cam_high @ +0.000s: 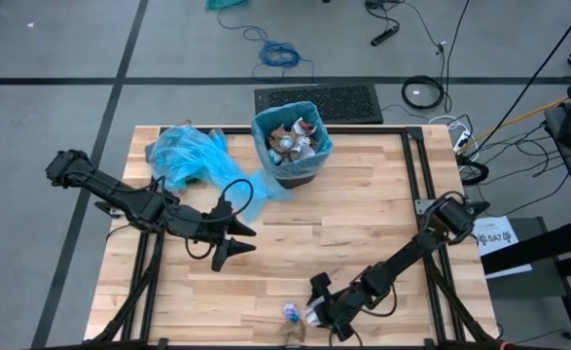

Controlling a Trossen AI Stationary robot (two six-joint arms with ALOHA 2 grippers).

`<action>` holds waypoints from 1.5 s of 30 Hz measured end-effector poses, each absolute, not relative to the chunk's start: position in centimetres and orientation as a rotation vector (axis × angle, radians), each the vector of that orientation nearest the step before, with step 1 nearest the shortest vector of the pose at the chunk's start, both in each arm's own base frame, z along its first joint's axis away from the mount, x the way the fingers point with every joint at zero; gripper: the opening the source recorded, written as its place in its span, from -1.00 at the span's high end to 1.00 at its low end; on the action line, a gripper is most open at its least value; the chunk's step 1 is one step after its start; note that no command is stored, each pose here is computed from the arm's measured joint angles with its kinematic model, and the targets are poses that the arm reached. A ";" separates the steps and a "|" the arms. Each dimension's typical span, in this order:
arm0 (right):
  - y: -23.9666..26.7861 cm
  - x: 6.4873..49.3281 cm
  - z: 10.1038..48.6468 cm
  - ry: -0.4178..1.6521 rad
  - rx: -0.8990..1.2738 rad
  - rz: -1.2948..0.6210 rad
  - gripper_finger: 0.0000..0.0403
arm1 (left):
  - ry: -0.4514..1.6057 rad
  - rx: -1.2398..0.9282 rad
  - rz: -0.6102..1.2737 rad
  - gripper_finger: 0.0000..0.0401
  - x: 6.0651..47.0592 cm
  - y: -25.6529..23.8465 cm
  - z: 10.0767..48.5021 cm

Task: Place trash/remove bag and relplace
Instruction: Put the white paper into the trash bin

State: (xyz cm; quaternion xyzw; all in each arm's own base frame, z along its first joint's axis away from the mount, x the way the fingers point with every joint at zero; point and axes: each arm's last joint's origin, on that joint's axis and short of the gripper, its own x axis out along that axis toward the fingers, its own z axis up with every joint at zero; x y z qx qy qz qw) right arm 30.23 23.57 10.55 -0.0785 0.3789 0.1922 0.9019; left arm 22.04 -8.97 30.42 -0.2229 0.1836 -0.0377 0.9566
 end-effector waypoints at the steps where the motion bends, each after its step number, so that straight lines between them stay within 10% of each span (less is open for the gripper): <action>1: 23.6 30.3 10.1 0.798 -0.129 0.377 -0.51 | 0.373 -0.452 -0.076 -0.01 22.0 -9.0 30.4; 12: 22.8 29.8 11.7 0.866 0.024 0.299 0.92 | 0.373 -0.496 -0.044 -0.01 22.0 -8.9 30.4; 32: 13.2 23.1 31.1 0.443 0.344 -0.158 1.00 | 0.376 -0.420 -0.047 -0.01 22.5 -8.6 30.1; 45: 5.4 29.4 36.7 0.280 0.216 -0.473 1.00 | 0.433 -0.271 -0.038 -0.01 21.5 -1.8 30.7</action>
